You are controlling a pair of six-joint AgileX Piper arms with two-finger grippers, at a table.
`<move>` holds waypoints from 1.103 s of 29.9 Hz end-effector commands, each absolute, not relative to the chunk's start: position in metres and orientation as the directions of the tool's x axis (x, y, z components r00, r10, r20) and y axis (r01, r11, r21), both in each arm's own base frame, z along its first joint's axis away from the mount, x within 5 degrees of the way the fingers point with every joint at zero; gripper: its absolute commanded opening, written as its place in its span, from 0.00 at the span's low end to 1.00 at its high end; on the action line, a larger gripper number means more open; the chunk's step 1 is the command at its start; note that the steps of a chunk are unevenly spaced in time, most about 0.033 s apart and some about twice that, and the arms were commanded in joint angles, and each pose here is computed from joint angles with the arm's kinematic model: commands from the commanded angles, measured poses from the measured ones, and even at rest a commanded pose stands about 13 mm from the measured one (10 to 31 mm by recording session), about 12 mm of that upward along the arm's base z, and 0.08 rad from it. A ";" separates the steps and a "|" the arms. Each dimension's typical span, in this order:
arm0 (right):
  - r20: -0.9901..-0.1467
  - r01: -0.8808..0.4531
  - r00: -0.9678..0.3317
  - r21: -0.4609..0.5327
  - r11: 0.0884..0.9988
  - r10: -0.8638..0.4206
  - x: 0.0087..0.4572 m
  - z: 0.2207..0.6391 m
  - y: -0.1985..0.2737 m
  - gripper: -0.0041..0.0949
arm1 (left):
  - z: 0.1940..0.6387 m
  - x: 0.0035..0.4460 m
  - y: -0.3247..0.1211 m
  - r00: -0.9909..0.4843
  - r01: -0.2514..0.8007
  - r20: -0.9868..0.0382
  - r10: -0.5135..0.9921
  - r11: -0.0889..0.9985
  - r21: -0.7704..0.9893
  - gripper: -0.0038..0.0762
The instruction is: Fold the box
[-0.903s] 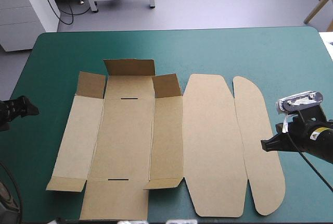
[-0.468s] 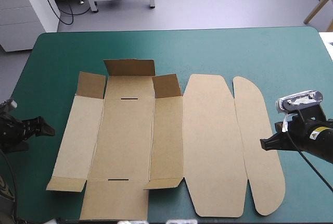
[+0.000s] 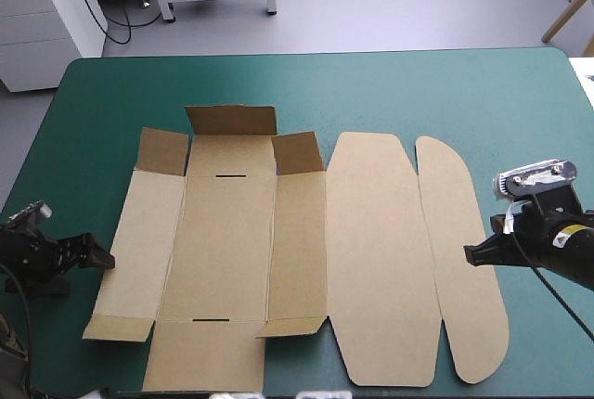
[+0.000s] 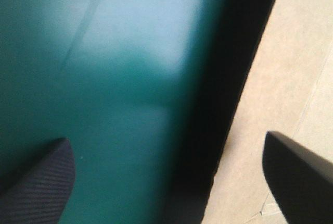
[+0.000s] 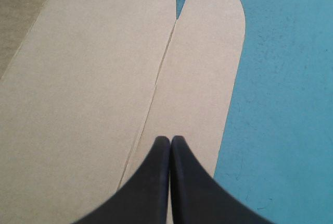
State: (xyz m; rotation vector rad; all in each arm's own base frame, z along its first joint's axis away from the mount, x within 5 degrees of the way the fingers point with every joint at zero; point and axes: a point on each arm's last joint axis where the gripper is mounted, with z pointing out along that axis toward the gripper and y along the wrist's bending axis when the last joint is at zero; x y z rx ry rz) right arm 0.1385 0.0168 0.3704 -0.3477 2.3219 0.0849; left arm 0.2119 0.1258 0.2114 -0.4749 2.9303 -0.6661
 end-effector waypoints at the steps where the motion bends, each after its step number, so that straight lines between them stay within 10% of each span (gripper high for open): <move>1: -0.778 -0.260 -0.594 -0.056 0.964 -0.205 0.140 0.383 0.016 0.02 | 0.222 0.210 0.114 -0.950 -0.248 -0.037 -0.311 0.817 -0.520 0.96; 33: -0.793 -0.261 -0.574 -0.056 0.964 -0.202 0.142 0.385 0.017 0.02 | 0.200 0.211 0.039 -0.996 -0.079 0.083 -0.037 0.806 -0.587 0.88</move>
